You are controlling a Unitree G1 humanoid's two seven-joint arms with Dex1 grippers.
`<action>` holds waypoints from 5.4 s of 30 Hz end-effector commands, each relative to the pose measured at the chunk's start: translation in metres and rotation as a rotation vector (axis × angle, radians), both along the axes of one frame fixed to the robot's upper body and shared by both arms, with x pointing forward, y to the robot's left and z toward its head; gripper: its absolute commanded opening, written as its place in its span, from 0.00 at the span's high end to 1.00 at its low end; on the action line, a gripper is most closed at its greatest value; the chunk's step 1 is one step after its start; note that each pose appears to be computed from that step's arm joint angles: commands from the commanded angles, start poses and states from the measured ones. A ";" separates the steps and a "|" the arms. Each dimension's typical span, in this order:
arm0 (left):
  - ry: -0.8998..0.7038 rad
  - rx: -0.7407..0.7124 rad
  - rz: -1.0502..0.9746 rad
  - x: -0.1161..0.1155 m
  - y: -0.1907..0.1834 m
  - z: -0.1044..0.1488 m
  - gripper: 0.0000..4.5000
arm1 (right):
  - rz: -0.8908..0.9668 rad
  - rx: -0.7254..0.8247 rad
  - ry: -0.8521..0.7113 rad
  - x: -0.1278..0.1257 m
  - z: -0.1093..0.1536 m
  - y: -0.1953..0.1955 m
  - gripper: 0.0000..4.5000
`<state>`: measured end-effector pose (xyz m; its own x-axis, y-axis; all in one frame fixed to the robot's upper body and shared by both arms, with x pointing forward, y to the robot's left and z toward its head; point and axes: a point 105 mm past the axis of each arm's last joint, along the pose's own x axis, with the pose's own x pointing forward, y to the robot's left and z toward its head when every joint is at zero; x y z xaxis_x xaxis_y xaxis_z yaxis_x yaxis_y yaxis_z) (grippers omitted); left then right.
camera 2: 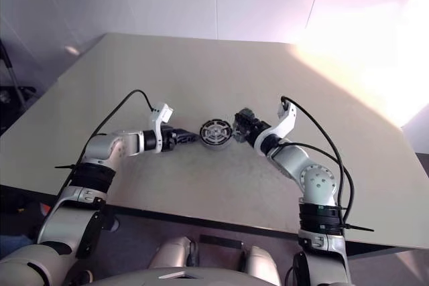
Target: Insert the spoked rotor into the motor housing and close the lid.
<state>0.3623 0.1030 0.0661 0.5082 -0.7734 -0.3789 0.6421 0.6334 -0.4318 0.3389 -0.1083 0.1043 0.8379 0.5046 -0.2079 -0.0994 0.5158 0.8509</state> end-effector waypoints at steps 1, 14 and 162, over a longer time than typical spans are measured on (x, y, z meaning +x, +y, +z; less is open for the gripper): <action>-0.060 -0.010 0.016 0.007 0.004 0.015 0.21 | 0.054 -0.038 -0.048 0.000 0.009 0.008 0.57; -0.064 -0.011 0.036 0.008 0.007 0.015 0.21 | 0.195 -0.057 -0.180 -0.008 0.031 0.031 0.94; -0.130 -0.006 0.219 0.018 0.049 0.019 0.21 | 0.653 -0.936 -0.678 0.011 -0.040 0.060 0.31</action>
